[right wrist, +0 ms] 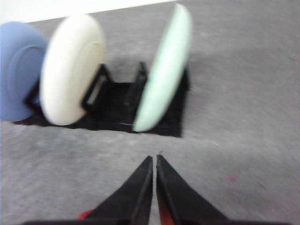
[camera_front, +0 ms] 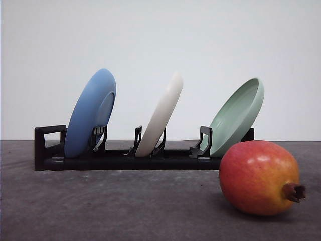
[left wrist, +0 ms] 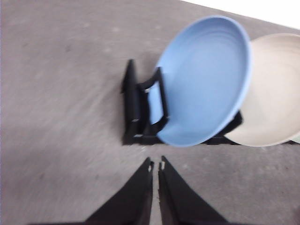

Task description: Place pomegranate in white plate

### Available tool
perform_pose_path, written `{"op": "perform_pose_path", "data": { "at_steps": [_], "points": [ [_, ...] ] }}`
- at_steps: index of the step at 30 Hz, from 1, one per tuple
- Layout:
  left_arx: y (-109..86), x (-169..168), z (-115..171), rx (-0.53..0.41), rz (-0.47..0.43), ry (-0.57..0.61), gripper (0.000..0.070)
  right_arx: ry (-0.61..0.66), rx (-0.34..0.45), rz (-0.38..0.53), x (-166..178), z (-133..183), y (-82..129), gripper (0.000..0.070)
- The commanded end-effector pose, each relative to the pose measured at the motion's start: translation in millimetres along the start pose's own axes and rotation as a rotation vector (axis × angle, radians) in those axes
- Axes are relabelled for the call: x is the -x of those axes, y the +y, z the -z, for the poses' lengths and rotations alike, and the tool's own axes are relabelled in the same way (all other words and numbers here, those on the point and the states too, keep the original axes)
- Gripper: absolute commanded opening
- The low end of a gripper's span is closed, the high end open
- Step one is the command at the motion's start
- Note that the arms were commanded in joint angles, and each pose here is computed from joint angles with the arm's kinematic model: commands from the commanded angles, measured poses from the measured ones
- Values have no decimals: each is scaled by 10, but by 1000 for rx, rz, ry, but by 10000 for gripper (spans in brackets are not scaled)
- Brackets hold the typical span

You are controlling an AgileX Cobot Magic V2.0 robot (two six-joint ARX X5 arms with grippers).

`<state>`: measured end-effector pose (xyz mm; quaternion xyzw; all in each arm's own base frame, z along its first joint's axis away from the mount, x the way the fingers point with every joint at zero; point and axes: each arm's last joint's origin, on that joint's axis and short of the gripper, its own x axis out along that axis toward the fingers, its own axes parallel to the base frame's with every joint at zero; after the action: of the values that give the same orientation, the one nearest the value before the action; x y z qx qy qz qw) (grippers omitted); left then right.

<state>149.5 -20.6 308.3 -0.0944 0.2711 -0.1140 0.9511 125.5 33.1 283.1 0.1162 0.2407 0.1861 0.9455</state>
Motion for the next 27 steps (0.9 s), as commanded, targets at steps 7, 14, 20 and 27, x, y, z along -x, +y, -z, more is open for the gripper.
{"op": "perform_pose_path", "data": {
  "at_steps": [7, 14, 20, 27],
  "points": [
    [-166, -56, -193, -134, 128, -27, 2, -4, 81, -114, -62, -49, 170, 9],
    [-210, -54, -186, -171, 194, -18, 244, -1, 103, -125, -61, -43, 185, 244],
    [-252, -52, -175, -180, 257, -7, 435, -2, 102, -125, -57, -43, 186, 413],
    [-399, -58, -134, -325, 334, -3, 424, 0, 102, -128, -56, -41, 186, 413]
  ]
}}
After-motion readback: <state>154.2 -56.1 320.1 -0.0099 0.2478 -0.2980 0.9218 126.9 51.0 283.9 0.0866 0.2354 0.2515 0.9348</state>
